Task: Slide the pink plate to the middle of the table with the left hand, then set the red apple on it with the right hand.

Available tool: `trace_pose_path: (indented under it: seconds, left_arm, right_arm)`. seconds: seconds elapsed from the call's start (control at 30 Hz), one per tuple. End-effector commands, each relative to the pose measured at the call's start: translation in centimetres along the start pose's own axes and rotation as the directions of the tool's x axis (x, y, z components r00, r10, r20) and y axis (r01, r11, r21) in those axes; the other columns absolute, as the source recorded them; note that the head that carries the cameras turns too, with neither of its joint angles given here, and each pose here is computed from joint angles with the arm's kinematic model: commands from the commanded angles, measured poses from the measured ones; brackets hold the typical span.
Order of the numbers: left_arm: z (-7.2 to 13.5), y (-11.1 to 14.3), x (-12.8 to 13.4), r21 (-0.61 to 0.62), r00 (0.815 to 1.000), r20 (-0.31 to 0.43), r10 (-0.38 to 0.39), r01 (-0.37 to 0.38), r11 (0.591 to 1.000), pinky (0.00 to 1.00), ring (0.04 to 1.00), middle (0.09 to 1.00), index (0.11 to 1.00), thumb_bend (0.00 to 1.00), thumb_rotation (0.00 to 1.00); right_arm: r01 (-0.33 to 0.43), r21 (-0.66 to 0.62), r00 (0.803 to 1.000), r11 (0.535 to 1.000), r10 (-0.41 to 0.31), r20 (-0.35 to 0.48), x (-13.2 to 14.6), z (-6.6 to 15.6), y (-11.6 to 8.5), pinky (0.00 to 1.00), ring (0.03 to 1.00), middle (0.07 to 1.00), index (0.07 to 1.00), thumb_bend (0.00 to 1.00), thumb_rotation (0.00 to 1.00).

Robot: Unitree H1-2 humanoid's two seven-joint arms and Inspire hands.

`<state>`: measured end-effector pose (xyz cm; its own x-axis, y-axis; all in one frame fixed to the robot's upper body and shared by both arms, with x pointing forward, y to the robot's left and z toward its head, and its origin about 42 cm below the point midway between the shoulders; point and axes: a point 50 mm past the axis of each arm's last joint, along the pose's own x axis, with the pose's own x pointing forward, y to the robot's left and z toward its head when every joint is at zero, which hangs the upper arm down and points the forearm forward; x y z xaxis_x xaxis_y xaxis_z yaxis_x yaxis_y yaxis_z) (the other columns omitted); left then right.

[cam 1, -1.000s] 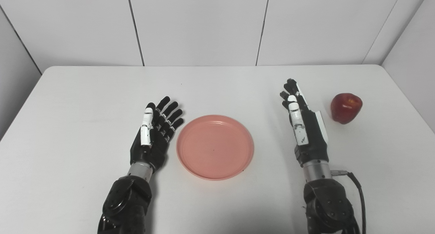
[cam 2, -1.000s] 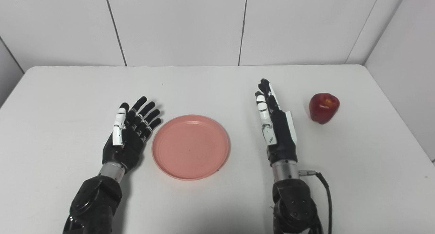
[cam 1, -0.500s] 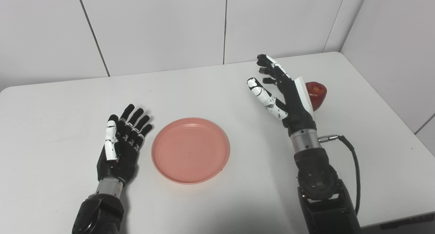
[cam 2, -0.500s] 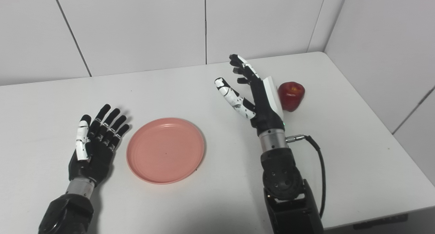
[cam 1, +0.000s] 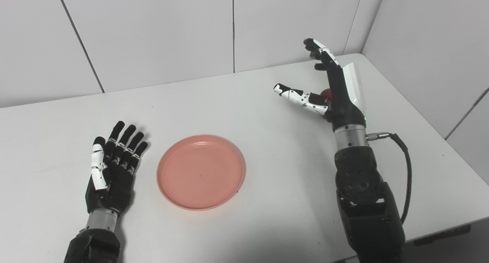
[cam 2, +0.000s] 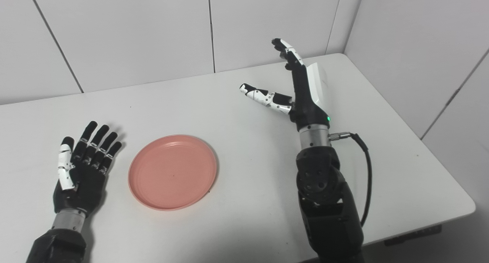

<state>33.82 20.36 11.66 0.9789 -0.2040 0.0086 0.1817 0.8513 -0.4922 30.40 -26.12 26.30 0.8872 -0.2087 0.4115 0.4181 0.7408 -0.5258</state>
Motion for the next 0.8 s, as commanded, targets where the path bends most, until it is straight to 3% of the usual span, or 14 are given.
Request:
trace_pose_path:
  seconds: [0.0,0.27,0.53,0.77]
  left_arm:
    - [-0.7,1.0,-0.1,-0.011,0.999,-0.039,0.033,-0.034,0.999,0.90,0.888,0.898,0.890,0.40,1.00]
    - [-0.8,1.5,-0.1,-0.020,0.999,-0.034,0.036,-0.037,0.999,0.89,0.876,0.889,0.882,0.40,1.00]
    - [-0.8,1.7,-0.2,-0.028,0.999,-0.036,0.036,-0.037,0.999,0.91,0.892,0.904,0.898,0.40,1.00]
    - [-0.7,1.6,-0.2,-0.032,0.999,-0.035,0.033,-0.035,0.999,0.90,0.887,0.901,0.897,0.40,1.00]
  right_arm:
    - [0.070,-0.051,0.996,0.996,-0.067,0.050,1.4,1.2,-1.6,0.76,0.843,0.858,0.835,0.89,0.40]
    - [0.111,-0.199,0.994,0.974,-0.109,0.020,2.6,-0.8,-3.8,0.77,0.858,0.880,0.861,0.94,0.45]
    - [0.082,-0.264,0.994,0.961,-0.099,-0.049,3.0,-2.7,-5.2,0.73,0.877,0.954,0.919,0.93,0.38]
    - [0.049,-0.303,0.987,0.952,-0.092,-0.132,3.5,-5.1,-6.0,0.80,0.911,0.970,0.941,0.92,0.35]
